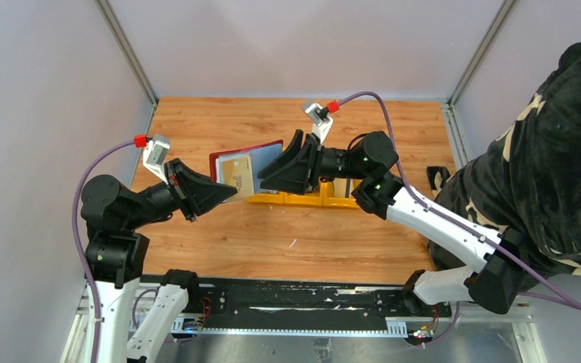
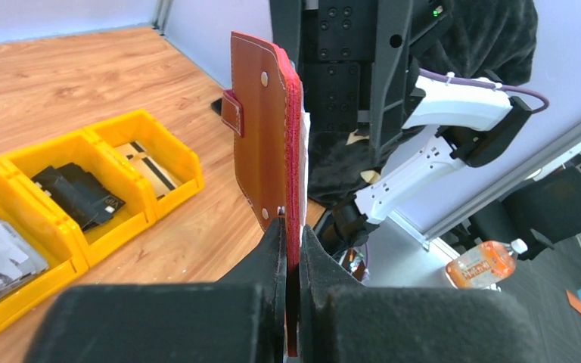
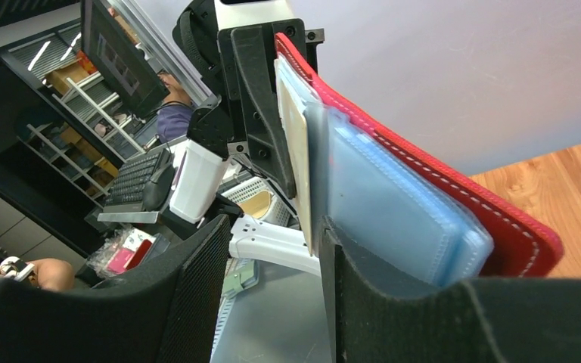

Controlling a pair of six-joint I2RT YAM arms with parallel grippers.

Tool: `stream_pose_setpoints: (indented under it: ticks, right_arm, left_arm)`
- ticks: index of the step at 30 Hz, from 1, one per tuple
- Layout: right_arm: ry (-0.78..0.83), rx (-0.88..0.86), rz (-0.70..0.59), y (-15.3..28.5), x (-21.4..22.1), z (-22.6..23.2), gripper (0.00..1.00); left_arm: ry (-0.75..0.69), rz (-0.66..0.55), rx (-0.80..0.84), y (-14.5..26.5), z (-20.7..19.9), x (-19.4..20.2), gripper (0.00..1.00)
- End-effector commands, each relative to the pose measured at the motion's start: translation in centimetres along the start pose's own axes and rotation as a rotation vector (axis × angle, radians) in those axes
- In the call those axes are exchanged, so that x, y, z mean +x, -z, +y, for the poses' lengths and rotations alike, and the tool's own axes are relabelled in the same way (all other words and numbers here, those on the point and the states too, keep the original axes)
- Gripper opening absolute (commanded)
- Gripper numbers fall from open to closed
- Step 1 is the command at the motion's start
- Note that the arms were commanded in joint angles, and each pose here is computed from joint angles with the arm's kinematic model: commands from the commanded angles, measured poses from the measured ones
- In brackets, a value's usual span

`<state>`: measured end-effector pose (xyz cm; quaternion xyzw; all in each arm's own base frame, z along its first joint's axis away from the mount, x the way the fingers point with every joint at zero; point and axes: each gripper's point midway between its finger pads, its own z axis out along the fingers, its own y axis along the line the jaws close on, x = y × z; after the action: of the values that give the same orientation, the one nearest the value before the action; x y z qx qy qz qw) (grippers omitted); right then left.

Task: Take the credit cards out of the card holder
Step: Remove the credit card from the card holder.

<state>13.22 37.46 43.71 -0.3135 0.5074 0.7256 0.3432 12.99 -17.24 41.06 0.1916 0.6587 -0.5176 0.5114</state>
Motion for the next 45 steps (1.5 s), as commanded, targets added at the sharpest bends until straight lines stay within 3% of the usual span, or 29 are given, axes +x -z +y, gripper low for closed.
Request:
stream_pose_setpoints:
  ticks: [1,8,19,23,27,41,45]
  right_arm:
    - [-0.009,-0.054,0.024,-0.4,0.6,0.9,0.50]
    - [-0.014,-0.081,0.027,-0.9,0.6,1.2,0.48]
    - [-0.011,-0.144,0.029,-2.1,0.5,2.4,0.24]
    - [-0.025,-0.148,0.021,-2.5,0.4,2.0,0.13]
    - [-0.036,-0.166,0.010,-2.4,0.5,2.1,0.01]
    - [-0.033,-0.222,0.042,-2.1,2.0,3.3,0.00]
    - [-0.034,-0.224,0.042,-2.0,2.3,3.4,0.00]
  left_arm:
    - [-0.011,-0.004,0.060,0.0,-1.2,-0.4,0.00]
    - [-0.012,-0.001,0.073,0.0,-1.5,-0.4,0.00]
    - [0.001,-0.004,0.023,-0.2,-0.1,-0.1,0.00]
    - [-0.001,0.006,0.046,-0.1,-0.6,0.1,0.04]
    - [-0.008,0.002,0.109,0.2,-1.9,0.1,0.16]
    - [0.050,-0.051,0.262,0.4,-5.0,-1.4,0.32]
    - [0.044,-0.056,0.265,0.5,-5.1,-1.5,0.24]
